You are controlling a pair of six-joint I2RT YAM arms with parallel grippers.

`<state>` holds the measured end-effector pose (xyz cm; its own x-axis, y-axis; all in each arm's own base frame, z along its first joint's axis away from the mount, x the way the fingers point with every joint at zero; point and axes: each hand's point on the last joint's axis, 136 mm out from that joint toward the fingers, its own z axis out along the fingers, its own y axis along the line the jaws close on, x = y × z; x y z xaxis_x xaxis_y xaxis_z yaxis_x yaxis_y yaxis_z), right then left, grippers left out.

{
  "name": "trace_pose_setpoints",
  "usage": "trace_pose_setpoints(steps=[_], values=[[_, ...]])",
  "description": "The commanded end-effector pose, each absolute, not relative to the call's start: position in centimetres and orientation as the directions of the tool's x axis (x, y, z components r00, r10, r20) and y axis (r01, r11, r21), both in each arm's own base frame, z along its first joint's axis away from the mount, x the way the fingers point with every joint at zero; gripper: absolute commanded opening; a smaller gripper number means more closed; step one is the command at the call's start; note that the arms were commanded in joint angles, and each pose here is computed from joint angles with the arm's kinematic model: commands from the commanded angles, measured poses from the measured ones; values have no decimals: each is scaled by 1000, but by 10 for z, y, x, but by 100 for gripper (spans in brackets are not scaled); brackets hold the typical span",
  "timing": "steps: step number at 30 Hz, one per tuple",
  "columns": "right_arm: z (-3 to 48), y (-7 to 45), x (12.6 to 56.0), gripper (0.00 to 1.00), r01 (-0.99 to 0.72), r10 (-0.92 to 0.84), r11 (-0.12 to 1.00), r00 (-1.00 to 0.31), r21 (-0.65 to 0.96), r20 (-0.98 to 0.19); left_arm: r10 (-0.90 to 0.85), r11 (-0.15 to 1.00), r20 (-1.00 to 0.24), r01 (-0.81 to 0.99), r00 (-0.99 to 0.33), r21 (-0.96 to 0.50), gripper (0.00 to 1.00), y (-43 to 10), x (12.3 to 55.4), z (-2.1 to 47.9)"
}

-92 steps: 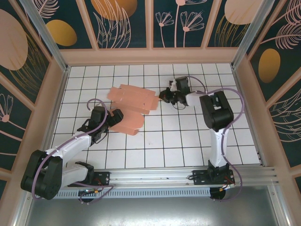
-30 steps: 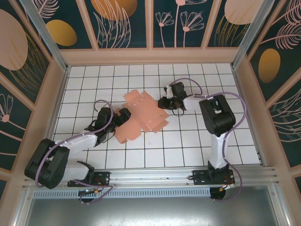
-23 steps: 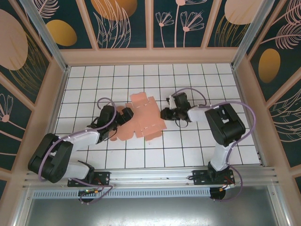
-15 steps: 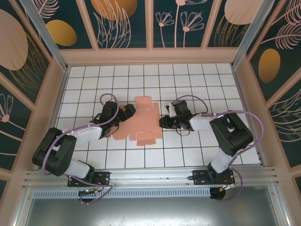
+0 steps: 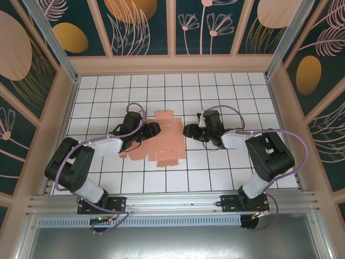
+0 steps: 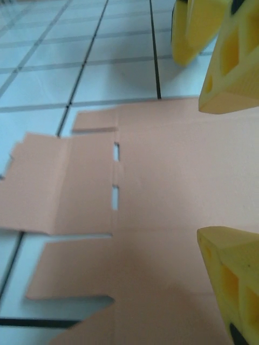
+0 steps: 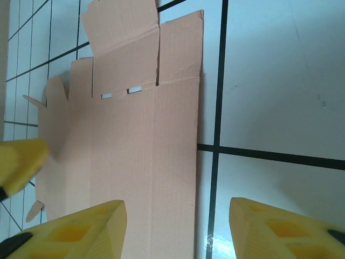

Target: Fold the paper box

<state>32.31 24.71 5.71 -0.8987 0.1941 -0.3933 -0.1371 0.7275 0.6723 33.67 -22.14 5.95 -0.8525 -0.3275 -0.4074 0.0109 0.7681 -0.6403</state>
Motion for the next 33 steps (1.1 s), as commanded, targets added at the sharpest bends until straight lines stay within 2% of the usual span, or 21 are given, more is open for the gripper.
trace_pose_setpoints(steps=[1,4,7,11,15,21,26,29,30,33], values=[[58,249,325,54,-105,232,697,-903,710,-361,-274,813,-345,-25,-898,-581,53,-214,320,22],[59,253,321,54,-99,231,673,-913,733,-336,-284,812,-310,-56,-907,-581,47,-212,313,7],[57,258,316,55,-96,222,647,-925,756,-307,-291,817,-310,-67,-905,-572,44,-208,310,4],[55,263,315,54,-87,224,618,-933,781,-281,-297,822,-298,-84,-907,-564,44,-204,305,-2],[54,272,316,48,-97,201,595,-943,797,-265,-306,817,-297,-90,-905,-569,44,-203,304,-4],[52,281,316,35,-107,183,588,-948,802,-261,-318,809,-296,-95,-901,-580,44,-204,304,-3],[53,284,316,18,-117,174,587,-948,801,-266,-324,800,-296,-94,-898,-592,47,-206,305,-2],[52,282,317,2,-119,173,602,-946,790,-275,-327,797,-305,-88,-895,-598,47,-206,306,1],[52,282,318,0,-123,173,612,-943,781,-284,-329,795,-312,-83,-891,-601,48,-206,308,3],[47,274,322,0,-125,159,679,-937,723,-311,-349,780,-356,-57,-867,-624,66,-208,314,19]])
